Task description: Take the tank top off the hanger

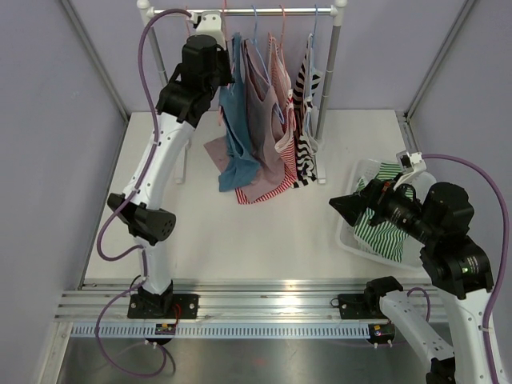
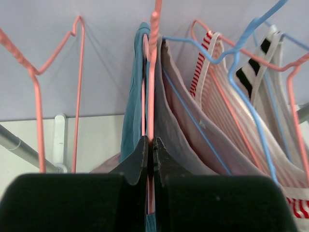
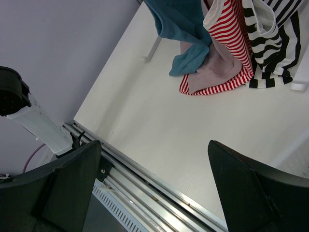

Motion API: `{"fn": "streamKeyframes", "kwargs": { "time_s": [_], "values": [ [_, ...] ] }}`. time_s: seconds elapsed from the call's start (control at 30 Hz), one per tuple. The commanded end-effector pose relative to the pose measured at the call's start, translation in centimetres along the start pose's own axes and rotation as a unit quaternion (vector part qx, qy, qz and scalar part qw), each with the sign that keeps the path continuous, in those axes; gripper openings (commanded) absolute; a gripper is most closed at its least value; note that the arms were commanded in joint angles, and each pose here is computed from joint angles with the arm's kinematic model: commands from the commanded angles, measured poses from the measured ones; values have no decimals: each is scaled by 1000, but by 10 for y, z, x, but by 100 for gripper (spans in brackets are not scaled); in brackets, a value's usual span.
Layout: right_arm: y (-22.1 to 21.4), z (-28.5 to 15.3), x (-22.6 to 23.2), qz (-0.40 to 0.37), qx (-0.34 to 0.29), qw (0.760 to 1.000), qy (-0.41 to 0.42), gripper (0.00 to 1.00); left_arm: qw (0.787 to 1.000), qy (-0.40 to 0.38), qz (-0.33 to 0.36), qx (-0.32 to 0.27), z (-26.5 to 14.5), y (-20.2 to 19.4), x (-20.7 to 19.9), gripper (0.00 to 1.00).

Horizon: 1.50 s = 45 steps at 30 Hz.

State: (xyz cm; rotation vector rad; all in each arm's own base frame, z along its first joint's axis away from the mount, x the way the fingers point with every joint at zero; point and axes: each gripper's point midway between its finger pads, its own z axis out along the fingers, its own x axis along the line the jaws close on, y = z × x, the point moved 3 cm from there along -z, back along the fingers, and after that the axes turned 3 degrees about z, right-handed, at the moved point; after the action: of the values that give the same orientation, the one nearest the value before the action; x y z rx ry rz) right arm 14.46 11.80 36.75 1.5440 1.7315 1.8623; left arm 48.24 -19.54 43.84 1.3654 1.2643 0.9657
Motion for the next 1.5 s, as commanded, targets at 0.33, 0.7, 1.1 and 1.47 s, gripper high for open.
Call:
{"fn": "streamKeyframes", "kwargs": {
  "time_s": [0.33, 0.7, 1.1, 1.47],
  "values": [
    [21, -12, 21, -31, -35, 998, 33, 99, 987, -52, -35, -146, -106, 107, 12, 0],
    [37, 6, 37, -40, -33, 994, 98, 99, 978, -143, -48, -141, -216, 94, 16, 0],
    [38, 63, 43, -4, 25, 986, 165, 100, 960, -245, -97, -98, -317, -8, 25, 0],
    [-11, 161, 85, -46, 54, 992, 106, 98, 959, -254, -116, -38, -359, -87, 40, 0]
  ]
}}
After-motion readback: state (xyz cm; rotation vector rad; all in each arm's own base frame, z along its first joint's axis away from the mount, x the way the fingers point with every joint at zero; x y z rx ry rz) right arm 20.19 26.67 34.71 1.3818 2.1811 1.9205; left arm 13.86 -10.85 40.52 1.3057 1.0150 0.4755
